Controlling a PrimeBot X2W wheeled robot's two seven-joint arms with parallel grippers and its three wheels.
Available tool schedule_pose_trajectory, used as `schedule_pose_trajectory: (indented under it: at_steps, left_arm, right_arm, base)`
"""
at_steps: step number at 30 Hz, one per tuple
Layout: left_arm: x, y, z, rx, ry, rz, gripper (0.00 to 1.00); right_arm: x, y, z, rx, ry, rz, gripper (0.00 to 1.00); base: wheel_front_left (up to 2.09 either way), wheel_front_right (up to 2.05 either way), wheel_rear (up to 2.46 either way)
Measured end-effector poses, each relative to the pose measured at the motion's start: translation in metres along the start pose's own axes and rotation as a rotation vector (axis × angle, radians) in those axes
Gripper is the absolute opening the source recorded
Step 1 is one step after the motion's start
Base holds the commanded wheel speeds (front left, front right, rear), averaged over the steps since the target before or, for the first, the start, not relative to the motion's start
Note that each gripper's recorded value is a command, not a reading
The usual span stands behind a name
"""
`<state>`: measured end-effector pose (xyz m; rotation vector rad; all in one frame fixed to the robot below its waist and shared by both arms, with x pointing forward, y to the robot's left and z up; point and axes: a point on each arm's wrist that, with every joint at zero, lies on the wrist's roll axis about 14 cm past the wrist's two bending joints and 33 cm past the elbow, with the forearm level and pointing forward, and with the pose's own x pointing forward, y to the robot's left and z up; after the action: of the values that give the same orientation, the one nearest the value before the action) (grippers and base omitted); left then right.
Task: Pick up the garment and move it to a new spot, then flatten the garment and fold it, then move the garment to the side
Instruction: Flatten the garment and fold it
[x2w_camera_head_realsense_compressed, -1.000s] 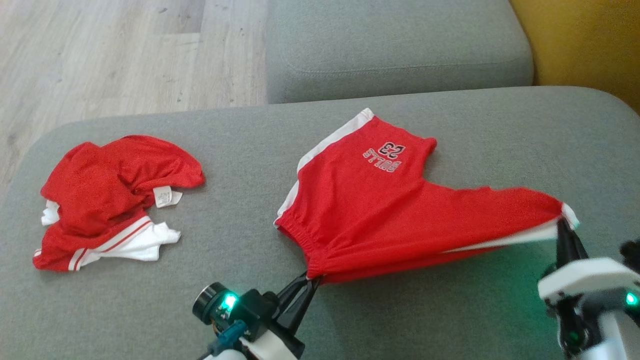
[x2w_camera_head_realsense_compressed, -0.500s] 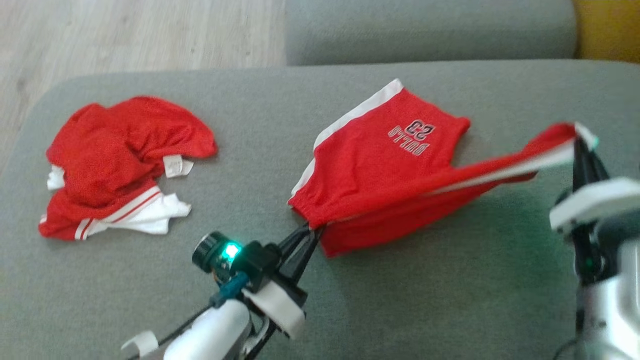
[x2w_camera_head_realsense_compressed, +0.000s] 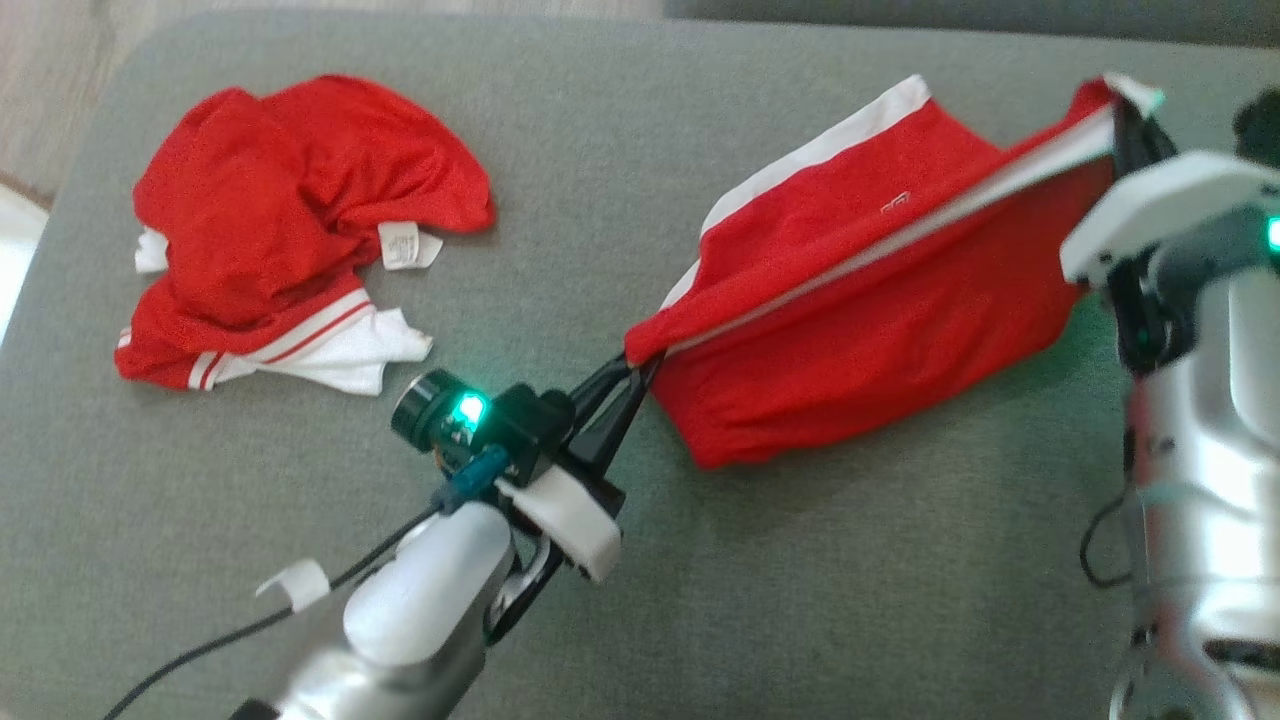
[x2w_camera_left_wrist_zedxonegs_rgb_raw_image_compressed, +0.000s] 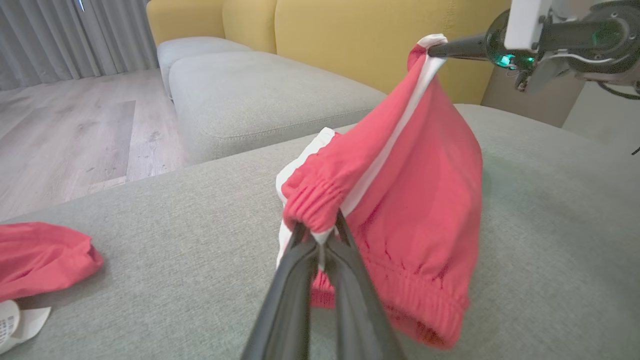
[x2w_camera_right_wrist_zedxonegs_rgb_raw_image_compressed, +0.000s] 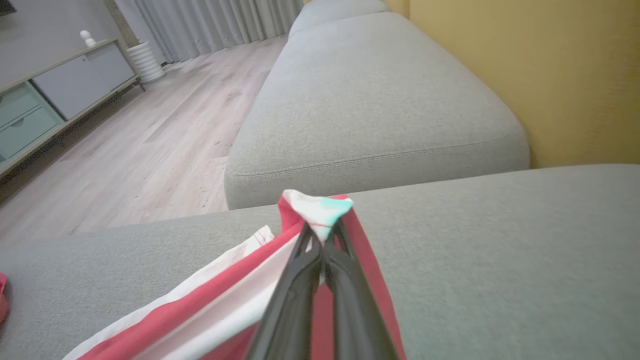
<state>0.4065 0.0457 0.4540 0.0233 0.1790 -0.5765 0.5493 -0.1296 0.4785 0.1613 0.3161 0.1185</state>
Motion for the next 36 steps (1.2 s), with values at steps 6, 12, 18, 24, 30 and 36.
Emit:
schedule_pose_trajectory:
  at_steps: [6,12,18,24,30,36]
  left_arm:
    - [0.017,0.018,-0.007,-0.009,0.019,0.016,0.0]
    - [0.028,0.034,-0.013,-0.012,0.036,0.031,0.0]
    - [0.026,0.044,-0.026,-0.023,0.072,0.058,0.0]
    - [0.032,0.051,-0.027,-0.019,0.074,0.067,0.0]
    - [0.033,0.054,-0.033,-0.025,0.091,0.079,1.0]
    - [0.032,0.055,-0.021,-0.014,0.066,0.091,1.0]
  right_arm:
    - [0.043,0.025,-0.001,-0.06,0.02,0.049,0.0]
    - [0.073,0.037,-0.022,-0.134,0.073,0.084,0.0]
    - [0.089,0.047,-0.044,-0.145,0.107,0.107,0.0]
    - [0.1,0.05,-0.052,-0.142,0.11,0.108,0.0]
    - [0.104,0.054,-0.06,-0.117,0.119,0.116,1.0]
    - [0.093,0.055,-0.052,-0.098,0.09,0.12,1.0]
  base:
    - [0.0,0.0,0.0]
    - [0.0,0.0,0.0]
    - [0.0,0.0,0.0]
    - [0.0,0.0,0.0]
    - [0.0,0.0,0.0]
    - [0.0,0.0,0.0]
